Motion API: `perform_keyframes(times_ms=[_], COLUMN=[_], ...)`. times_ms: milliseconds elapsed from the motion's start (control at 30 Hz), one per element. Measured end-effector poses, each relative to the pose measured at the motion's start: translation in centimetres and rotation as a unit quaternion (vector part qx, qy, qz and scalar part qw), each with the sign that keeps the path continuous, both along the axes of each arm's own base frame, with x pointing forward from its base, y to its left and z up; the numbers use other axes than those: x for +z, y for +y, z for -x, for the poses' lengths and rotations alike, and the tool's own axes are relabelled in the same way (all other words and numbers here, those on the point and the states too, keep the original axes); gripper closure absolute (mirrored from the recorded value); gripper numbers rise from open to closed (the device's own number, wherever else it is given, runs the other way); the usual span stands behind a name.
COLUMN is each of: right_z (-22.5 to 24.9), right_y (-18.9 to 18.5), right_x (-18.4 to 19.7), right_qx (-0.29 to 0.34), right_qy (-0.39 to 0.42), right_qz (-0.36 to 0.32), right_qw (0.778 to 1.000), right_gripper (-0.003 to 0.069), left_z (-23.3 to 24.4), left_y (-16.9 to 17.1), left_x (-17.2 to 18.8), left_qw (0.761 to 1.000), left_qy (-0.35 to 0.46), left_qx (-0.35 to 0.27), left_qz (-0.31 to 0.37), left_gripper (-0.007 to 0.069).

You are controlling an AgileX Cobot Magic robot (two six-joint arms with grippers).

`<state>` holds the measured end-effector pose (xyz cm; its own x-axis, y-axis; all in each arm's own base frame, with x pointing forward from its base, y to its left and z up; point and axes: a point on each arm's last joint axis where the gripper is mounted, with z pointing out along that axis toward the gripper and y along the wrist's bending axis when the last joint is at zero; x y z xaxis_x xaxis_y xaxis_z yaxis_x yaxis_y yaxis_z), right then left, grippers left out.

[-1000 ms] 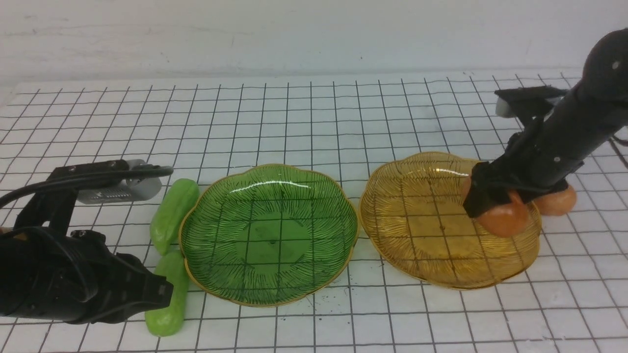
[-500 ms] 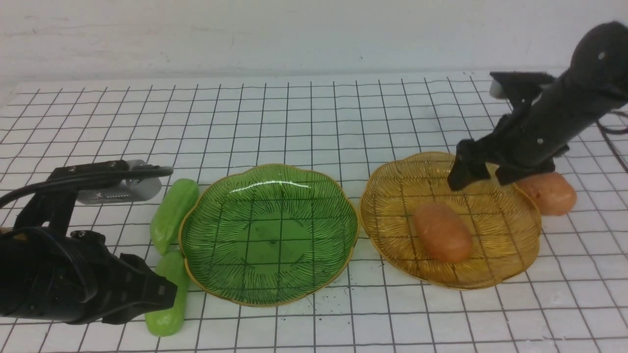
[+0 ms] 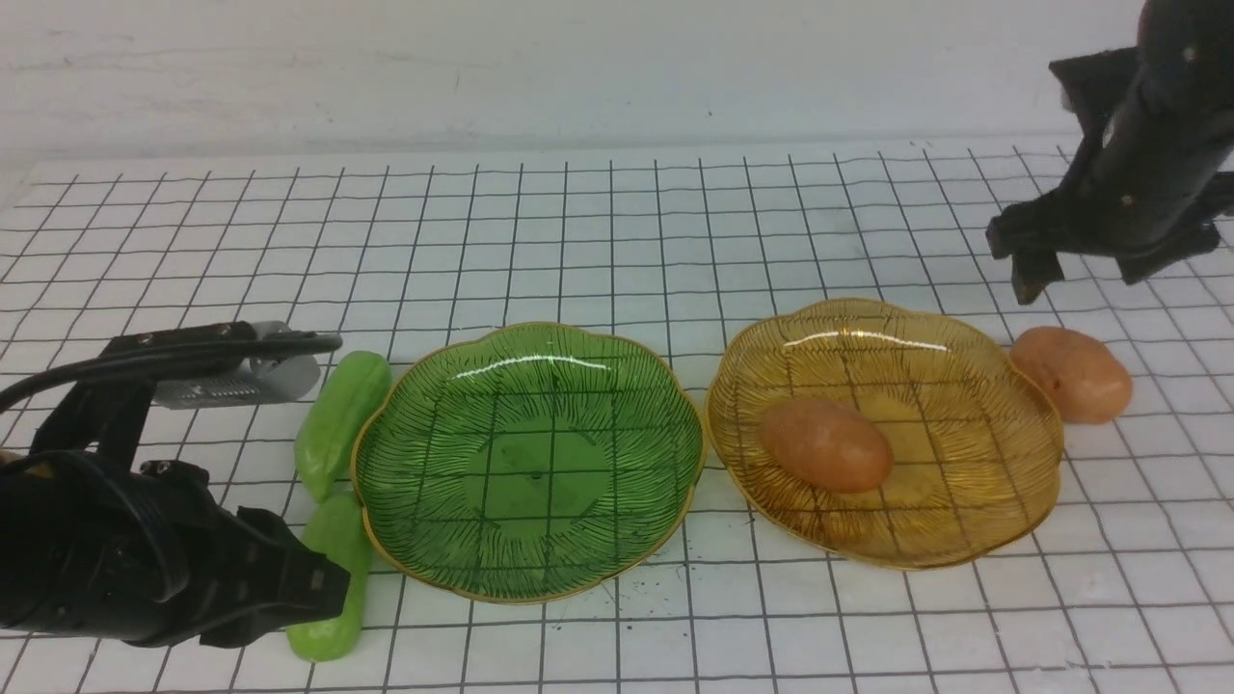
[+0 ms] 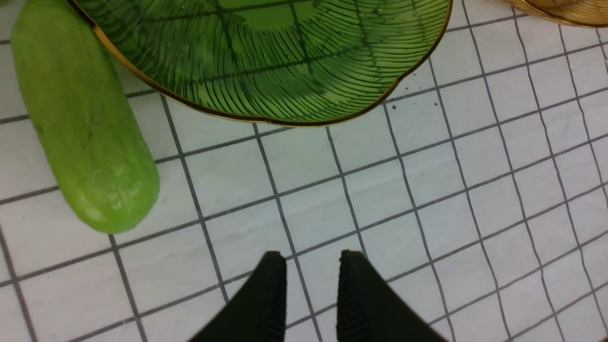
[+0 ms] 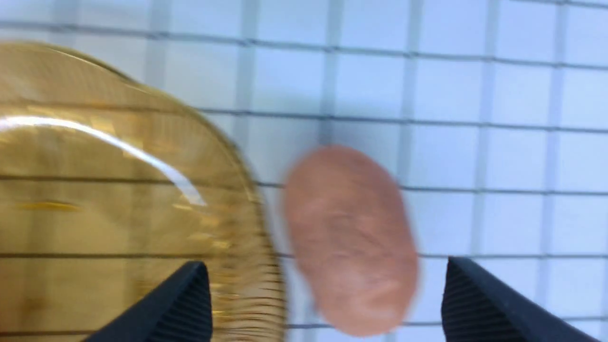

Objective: Put different types of vegetables on the plate.
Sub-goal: 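Put the potato onto the plate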

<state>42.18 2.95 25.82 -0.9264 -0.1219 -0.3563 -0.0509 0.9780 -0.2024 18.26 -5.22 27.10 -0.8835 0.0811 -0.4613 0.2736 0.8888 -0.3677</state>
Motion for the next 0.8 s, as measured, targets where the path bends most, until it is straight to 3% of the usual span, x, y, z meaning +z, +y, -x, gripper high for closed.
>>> perform_keyframes(times_ms=[233, 600, 800], right_z=[-1.2, -2.2, -2.4], right_y=[-0.4, -1.0, -1.0], right_x=[-4.1, -7.1, -7.7], right_qx=[-0.017, 0.003, 0.002], right_qy=[0.043, 0.06, 0.066], right_qz=[0.032, 0.082, 0.083], right_qw=[0.998, 0.995, 0.994], right_gripper=[0.0072, 0.0083, 0.0172], left_z=[0.1, 0.1, 0.1], left_y=[0.0, 0.0, 0.0], left_x=[0.0, 0.0, 0.0], left_qw=[1.0, 1.0, 1.0], left_qy=[0.004, 0.004, 0.004], left_qx=[-0.002, -0.003, -0.003], left_qz=[0.0, 0.0, 0.0], left_gripper=[0.0482, 0.0482, 0.0482])
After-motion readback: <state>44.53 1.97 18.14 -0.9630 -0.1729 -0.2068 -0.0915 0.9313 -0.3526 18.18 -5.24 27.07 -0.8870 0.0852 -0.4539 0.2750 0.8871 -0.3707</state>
